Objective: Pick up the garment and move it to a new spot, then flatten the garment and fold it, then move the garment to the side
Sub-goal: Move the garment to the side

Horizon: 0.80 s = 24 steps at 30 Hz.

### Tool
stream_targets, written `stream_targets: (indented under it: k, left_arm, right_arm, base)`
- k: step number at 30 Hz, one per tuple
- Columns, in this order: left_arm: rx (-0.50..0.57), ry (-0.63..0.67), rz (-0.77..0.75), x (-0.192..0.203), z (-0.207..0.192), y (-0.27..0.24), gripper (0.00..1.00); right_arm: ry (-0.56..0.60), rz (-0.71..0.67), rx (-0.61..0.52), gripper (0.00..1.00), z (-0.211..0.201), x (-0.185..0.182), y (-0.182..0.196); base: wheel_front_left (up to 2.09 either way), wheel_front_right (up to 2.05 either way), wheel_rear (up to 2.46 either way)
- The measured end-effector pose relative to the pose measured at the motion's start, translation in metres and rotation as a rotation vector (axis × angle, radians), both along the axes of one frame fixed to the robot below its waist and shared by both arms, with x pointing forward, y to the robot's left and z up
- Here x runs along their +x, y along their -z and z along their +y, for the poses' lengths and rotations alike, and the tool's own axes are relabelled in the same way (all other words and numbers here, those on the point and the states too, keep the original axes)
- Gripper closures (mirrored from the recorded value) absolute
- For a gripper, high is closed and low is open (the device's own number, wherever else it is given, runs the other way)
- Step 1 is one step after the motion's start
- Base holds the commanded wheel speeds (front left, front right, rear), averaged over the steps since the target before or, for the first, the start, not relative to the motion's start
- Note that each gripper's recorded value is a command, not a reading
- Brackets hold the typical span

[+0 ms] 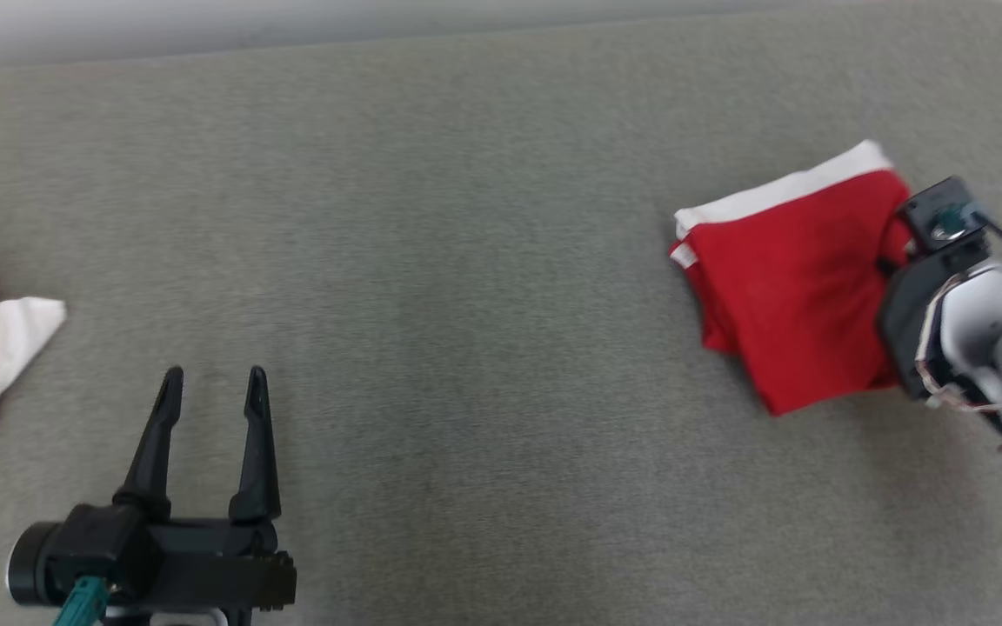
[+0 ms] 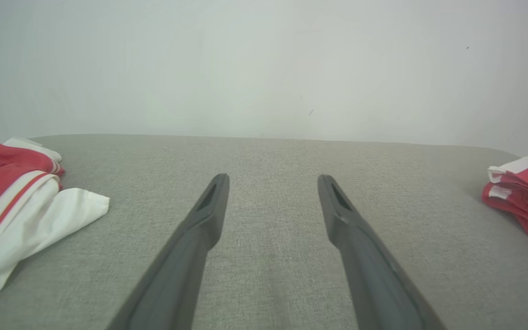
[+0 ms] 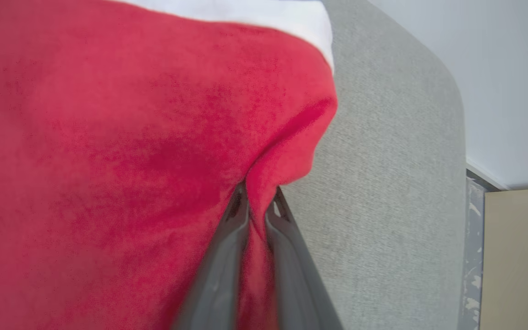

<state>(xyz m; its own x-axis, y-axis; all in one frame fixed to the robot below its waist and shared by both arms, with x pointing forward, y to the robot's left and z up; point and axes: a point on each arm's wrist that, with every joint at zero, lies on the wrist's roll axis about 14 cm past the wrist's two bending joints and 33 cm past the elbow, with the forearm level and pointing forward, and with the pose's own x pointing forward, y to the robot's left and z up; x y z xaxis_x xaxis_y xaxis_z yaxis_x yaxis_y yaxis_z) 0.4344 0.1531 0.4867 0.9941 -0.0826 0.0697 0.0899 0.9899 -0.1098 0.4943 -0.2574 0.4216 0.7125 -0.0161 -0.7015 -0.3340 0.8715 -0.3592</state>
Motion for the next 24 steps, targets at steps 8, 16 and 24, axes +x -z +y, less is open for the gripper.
stream_targets:
  k: [8, 16, 24]
  left_arm:
    - [0.001, 0.185, -0.053, 0.041, -0.056, 0.001, 0.0]
    - [-0.014, 0.318, -0.036, 0.061, -0.099, 0.026, 0.0]
    - [-0.035, 0.37, 0.001, 0.069, -0.117, 0.051, 0.0]
  right_arm:
    - [0.137, -0.1, -0.147, 1.0, -0.1, 0.001, -0.029]
    - [0.235, -0.131, -0.22, 1.0, -0.157, -0.013, -0.026]
    - [0.255, -0.176, -0.323, 1.0, -0.189, -0.023, -0.028]
  base:
    - [0.0, 0.0, 0.0]
    - [0.0, 0.0, 0.0]
    - [0.0, 0.0, 0.0]
